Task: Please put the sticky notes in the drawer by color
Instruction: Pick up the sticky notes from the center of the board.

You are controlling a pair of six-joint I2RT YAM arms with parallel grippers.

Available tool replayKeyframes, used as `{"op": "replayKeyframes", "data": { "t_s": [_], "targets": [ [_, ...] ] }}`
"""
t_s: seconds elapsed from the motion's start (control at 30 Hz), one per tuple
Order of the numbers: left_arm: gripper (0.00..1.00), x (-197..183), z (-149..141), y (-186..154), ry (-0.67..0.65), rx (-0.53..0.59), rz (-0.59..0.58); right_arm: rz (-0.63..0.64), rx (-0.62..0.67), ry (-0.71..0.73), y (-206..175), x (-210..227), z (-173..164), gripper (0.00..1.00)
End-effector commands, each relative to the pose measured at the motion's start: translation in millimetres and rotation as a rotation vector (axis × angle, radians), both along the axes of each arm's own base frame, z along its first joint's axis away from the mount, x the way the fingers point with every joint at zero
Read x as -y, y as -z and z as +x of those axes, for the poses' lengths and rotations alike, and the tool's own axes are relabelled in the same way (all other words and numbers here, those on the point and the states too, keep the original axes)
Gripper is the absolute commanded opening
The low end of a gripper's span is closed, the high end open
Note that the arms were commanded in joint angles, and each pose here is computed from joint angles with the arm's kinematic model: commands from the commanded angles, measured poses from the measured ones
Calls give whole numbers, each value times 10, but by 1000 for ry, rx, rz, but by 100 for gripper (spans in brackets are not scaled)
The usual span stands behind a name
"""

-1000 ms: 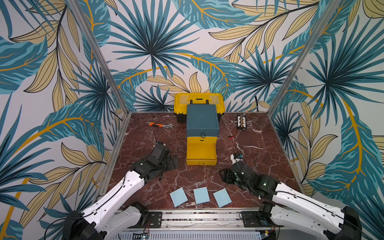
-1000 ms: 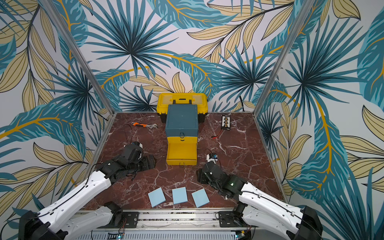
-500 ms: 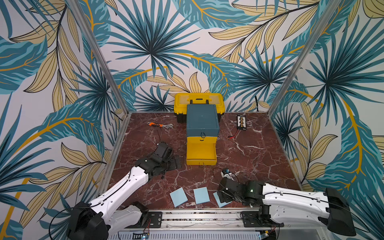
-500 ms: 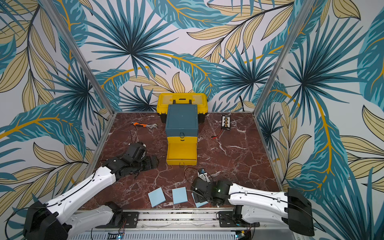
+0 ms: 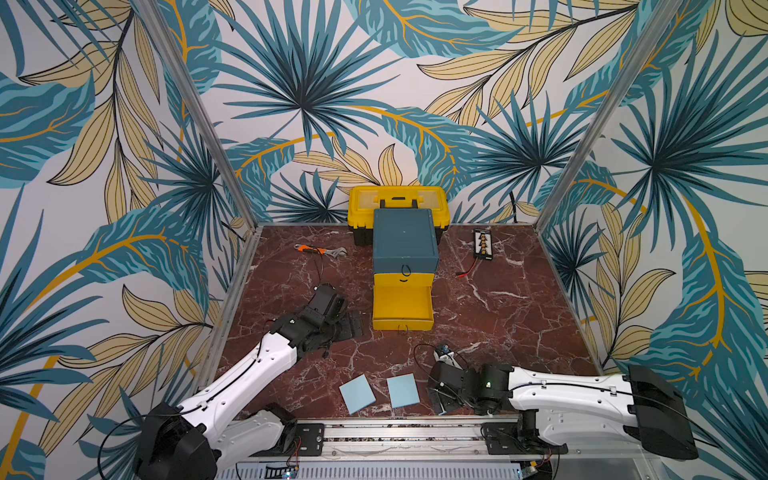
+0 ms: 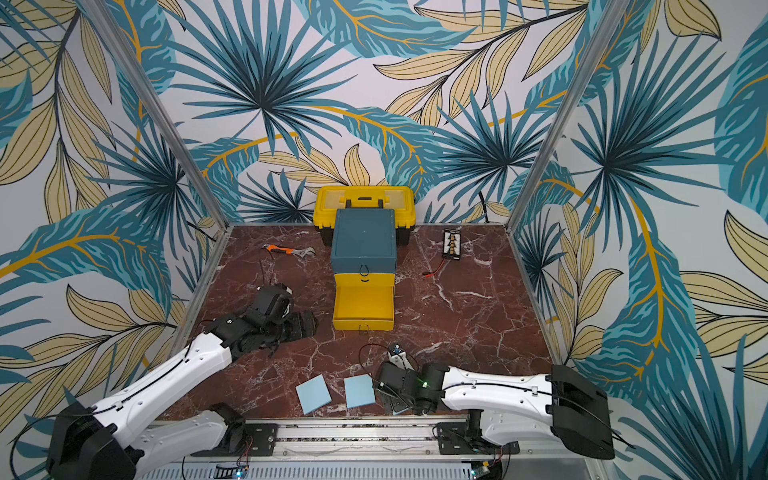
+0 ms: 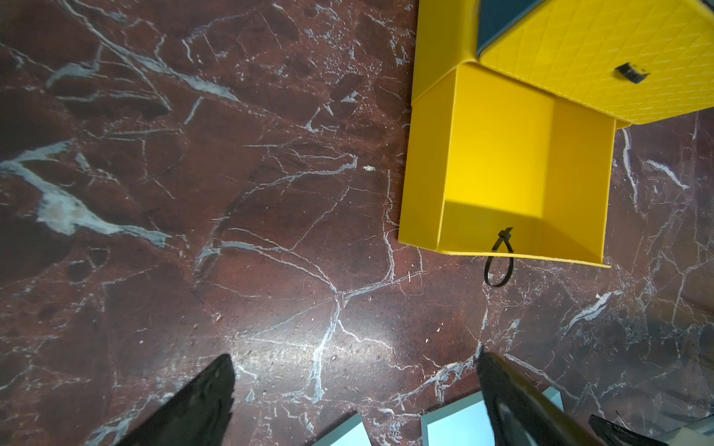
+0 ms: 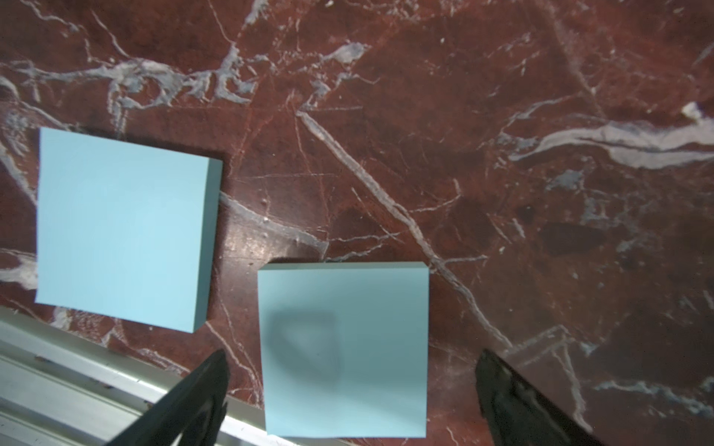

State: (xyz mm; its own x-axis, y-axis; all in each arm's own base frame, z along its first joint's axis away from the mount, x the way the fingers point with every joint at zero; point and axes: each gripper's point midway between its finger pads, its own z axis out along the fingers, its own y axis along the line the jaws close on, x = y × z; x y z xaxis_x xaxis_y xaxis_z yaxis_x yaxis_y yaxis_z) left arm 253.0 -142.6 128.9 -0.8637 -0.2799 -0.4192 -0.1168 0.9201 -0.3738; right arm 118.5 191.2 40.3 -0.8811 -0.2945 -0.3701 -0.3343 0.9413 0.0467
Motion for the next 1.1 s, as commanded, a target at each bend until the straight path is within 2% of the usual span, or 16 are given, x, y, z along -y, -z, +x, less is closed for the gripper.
{"op": "replayKeyframes", "data": {
  "t_s": [0.0,0.27,0.4,0.63,1.07],
  "targets": [
    [100,21,86,-146,-12,47,-24,-14,-25,-22,102,21,-63,99],
    [100,12,76,-149,-13,47,-23,-86,-65,-5,251,56,-88,99],
    [100,12,84,-151,-14,49,-23,-88,-111,6,360,24,-147,99],
    [100,3,77,-143,-14,47,-16,-86,-97,11,331,50,-132,99],
    [100,-5,76,-147,-16,51,-16,-104,-135,7,417,1,-167,79]
  ]
}}
